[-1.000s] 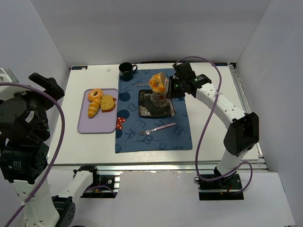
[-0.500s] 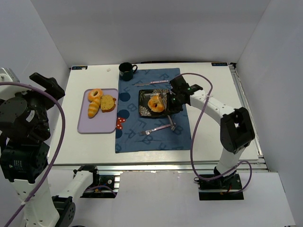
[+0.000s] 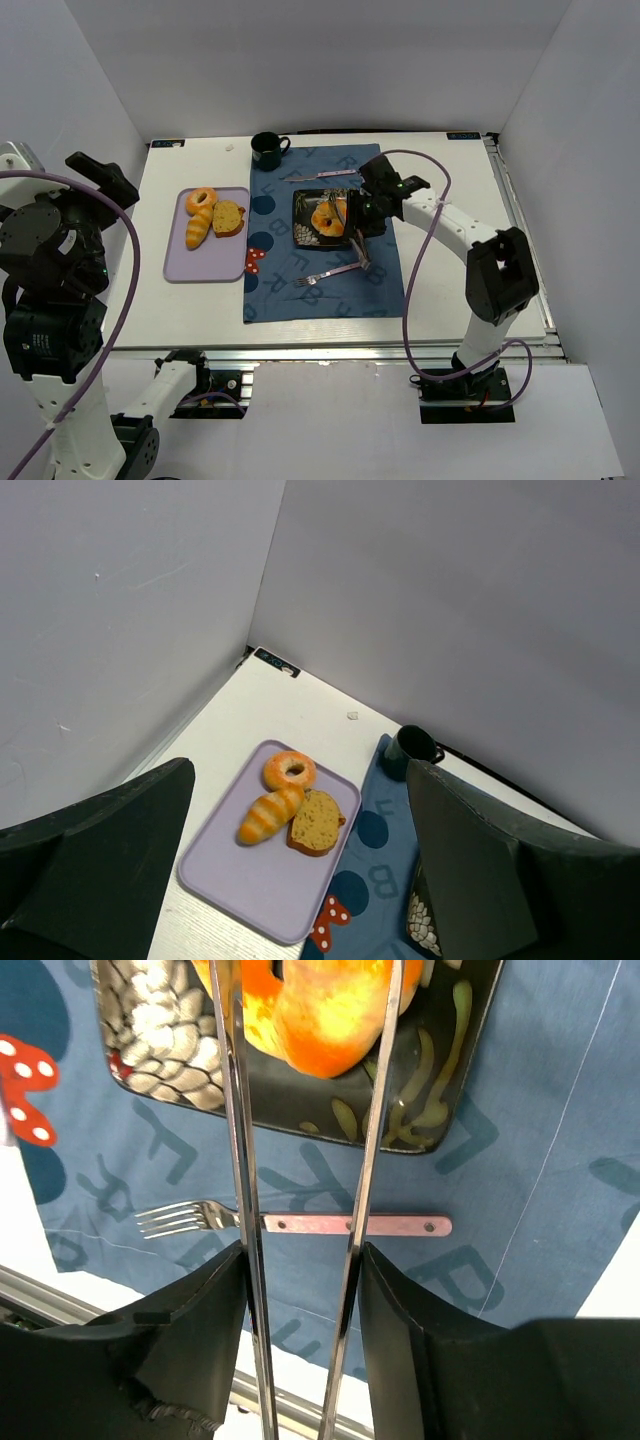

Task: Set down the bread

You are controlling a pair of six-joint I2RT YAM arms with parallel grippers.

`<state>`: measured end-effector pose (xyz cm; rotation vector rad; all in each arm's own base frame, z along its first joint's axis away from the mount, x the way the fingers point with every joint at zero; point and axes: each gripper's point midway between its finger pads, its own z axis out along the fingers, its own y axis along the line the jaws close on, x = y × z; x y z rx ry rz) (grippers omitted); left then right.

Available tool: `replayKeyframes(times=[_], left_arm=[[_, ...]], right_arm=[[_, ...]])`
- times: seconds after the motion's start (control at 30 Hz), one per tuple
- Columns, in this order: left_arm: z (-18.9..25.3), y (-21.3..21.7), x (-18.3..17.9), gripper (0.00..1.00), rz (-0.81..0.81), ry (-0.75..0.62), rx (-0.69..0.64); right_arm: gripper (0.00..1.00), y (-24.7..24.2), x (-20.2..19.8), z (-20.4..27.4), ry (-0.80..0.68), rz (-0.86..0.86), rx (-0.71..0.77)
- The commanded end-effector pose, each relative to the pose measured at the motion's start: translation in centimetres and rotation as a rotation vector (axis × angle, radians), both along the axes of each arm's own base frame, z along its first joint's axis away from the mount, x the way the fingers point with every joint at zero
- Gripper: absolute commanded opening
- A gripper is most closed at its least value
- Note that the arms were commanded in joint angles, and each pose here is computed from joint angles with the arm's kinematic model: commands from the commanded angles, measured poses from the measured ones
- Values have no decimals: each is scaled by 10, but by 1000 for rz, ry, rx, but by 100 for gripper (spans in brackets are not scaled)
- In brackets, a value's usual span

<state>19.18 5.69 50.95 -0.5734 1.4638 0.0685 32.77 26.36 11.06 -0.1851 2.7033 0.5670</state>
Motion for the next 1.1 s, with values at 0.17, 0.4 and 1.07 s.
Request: replayKeyframes(times=[0.17, 0.4, 1.07], left_arm=[[-2, -3, 7, 98, -12, -2, -4], [-4, -3, 9, 98, -15, -3, -7], [-8, -9, 10, 98, -50, 2, 9]], right_arm=[[54, -4, 14, 88, -192, -49, 66], [60, -32, 10, 122, -270, -155, 17], [60, -228, -12, -24, -103, -405, -319]])
